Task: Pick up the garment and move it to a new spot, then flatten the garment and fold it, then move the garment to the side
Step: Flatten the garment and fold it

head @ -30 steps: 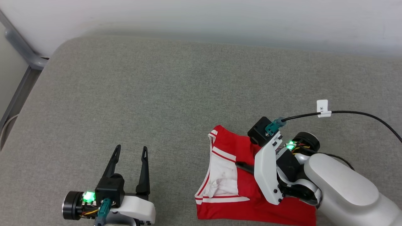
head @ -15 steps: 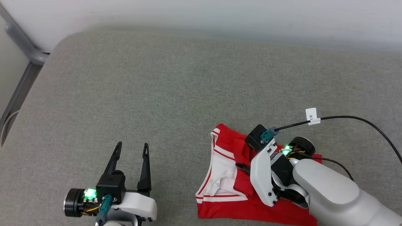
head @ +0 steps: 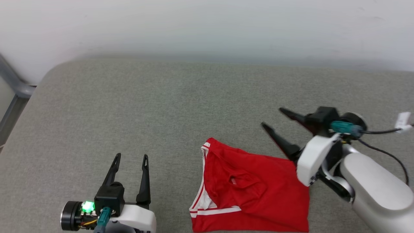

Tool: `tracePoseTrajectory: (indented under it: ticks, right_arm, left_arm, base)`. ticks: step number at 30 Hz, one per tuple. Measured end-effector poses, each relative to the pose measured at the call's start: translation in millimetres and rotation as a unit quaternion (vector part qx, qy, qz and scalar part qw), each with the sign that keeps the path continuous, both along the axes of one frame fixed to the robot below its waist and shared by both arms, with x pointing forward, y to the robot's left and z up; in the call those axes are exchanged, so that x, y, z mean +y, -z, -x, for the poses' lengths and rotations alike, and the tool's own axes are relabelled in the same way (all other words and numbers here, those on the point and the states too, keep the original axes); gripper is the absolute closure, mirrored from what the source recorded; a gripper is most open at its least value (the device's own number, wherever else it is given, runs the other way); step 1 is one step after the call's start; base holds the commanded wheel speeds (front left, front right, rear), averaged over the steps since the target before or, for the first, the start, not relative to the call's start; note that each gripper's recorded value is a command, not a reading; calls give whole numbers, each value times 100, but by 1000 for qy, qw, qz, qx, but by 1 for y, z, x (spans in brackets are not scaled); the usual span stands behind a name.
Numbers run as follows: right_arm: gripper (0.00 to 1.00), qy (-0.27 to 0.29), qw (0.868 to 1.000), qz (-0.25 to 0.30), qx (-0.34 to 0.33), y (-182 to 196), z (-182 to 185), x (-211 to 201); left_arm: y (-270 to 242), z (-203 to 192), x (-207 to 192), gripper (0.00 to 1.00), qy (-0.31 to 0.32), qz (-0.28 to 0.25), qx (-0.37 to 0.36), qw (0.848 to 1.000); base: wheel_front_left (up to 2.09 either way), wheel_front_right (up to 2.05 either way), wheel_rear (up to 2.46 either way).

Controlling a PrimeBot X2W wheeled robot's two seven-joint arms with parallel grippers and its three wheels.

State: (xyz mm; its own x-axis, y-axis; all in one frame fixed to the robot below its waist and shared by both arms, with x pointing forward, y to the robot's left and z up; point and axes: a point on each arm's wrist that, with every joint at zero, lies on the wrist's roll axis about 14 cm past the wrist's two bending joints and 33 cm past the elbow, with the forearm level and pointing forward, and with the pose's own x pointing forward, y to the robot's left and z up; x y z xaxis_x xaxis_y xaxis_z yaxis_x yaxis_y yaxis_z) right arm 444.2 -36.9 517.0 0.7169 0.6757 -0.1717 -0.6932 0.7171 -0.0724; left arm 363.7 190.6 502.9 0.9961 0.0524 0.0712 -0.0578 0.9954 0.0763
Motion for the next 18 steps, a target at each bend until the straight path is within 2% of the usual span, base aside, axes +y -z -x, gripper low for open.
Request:
tracePoseTrajectory:
  ticks: [4, 7, 13, 18]
  right_arm:
    - [0, 70, 993, -42, -79, -29, -7, -42]
    - [0, 118, 985, -50, -118, -38, -3, -71]
    - [0, 200, 963, -65, -170, -53, 17, -113]
    - [0, 255, 947, -82, -180, -50, 42, -134]
  left_arm:
    - [-1, 1, -5, 0, 11, -2, -1, 1000]
    - [-5, -1, -9, 0, 20, -4, -8, 1000]
    - [-6, 0, -15, 0, 32, -6, -10, 999]
    - [-11, 3, -17, 0, 37, -7, -18, 999]
  base:
    - [0, 0, 0]
    - [0, 0, 0]
    - [0, 0, 0]
    - [0, 0, 0]
